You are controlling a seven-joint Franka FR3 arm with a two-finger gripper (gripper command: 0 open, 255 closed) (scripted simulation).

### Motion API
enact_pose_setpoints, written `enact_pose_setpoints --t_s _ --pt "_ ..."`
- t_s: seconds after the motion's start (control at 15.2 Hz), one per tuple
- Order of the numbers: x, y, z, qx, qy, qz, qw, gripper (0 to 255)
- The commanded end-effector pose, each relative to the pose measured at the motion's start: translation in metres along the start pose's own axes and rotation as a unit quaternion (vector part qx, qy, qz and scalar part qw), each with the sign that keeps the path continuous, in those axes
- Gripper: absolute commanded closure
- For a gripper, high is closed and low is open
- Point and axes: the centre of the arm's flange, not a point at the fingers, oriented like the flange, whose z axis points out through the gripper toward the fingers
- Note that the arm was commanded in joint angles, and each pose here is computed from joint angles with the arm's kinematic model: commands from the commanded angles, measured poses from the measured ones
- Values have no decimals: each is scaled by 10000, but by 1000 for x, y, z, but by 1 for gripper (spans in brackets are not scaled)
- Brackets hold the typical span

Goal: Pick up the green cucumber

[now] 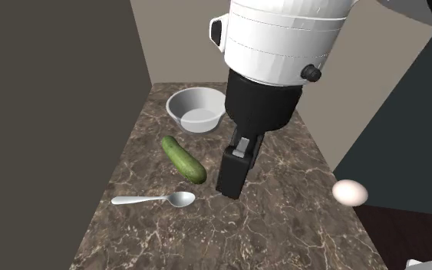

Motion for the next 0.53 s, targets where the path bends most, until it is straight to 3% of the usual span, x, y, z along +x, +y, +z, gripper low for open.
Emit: enact_pose_setpoints --t_s 0.0,0.46 --pt "22 3 16 -90 -59 192 9998 0" --pt "101 27 66 -396 -257 842 9953 0"
